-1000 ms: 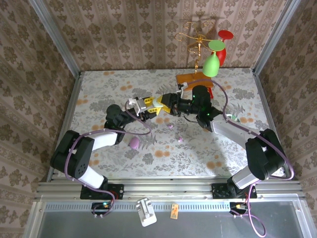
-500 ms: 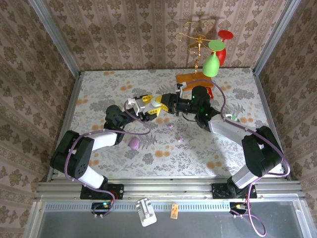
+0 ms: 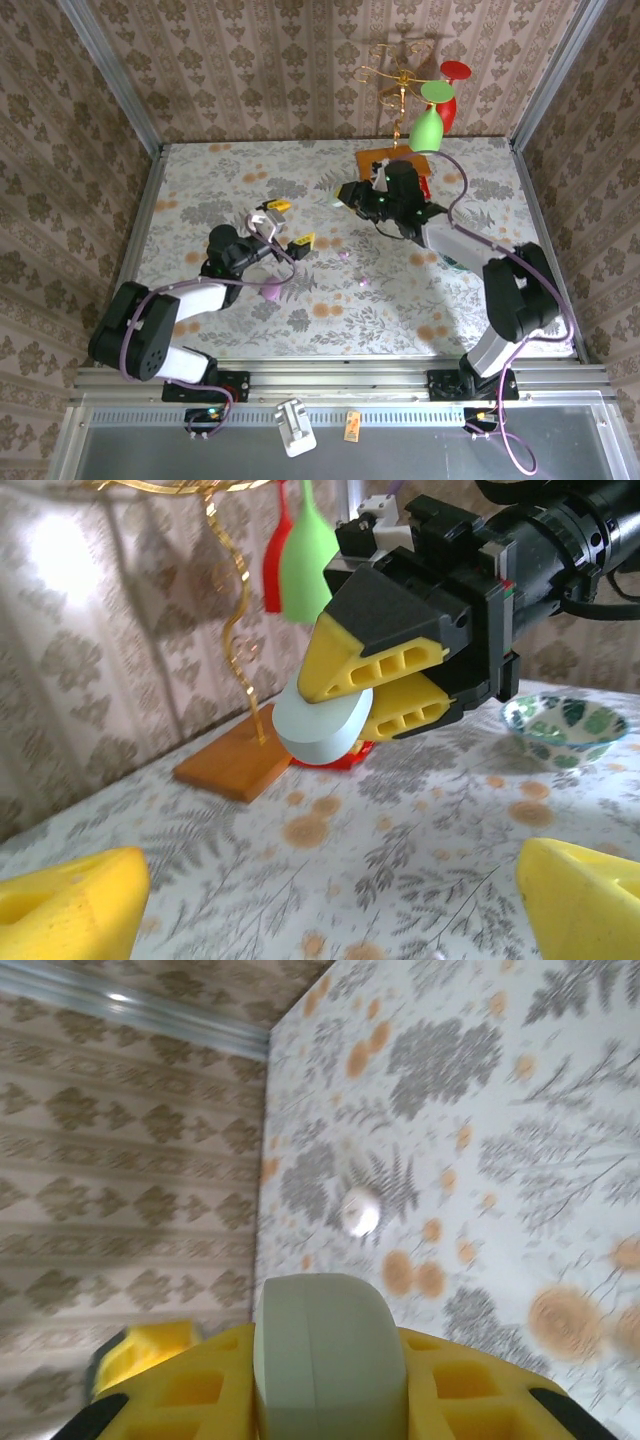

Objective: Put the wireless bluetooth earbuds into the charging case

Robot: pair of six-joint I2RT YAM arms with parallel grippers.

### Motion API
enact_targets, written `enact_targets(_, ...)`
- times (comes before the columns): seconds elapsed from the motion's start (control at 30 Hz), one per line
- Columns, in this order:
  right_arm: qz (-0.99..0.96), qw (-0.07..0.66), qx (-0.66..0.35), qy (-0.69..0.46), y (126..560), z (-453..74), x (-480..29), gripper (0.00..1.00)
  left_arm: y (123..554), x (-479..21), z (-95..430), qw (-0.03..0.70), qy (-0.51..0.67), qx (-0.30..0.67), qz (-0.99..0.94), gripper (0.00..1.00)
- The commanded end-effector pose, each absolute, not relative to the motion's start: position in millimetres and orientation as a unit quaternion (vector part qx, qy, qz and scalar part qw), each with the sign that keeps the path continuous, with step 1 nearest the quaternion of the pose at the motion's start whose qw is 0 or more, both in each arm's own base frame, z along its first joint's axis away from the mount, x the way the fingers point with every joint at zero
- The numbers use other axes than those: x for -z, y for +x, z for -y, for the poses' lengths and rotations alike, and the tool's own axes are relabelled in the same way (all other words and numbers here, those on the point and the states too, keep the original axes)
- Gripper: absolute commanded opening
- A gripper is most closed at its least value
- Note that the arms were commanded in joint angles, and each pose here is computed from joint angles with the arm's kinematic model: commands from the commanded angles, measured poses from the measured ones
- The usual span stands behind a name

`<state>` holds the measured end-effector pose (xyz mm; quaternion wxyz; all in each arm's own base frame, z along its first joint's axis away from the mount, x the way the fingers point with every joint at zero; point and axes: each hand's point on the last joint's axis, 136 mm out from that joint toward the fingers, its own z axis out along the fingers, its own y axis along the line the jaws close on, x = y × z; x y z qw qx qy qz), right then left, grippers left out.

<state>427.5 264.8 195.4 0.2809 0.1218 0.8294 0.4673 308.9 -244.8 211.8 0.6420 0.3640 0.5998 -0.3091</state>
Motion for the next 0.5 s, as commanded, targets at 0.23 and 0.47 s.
enact_targets(0.23, -0.884, 0.27, -0.361, 0.126, 479.7, -272.6, -104.5, 0.19, 310.4, -151.2, 202.9, 0.533, 0.287, 0.161, -0.78, 0.98)
enact_targets(0.47, -0.897, 0.251, -0.333, 0.146, 501.0, -270.7, -63.6, 0.19, 292.6, -133.2, 185.1, 0.441, 0.24, 0.124, -0.856, 0.97)
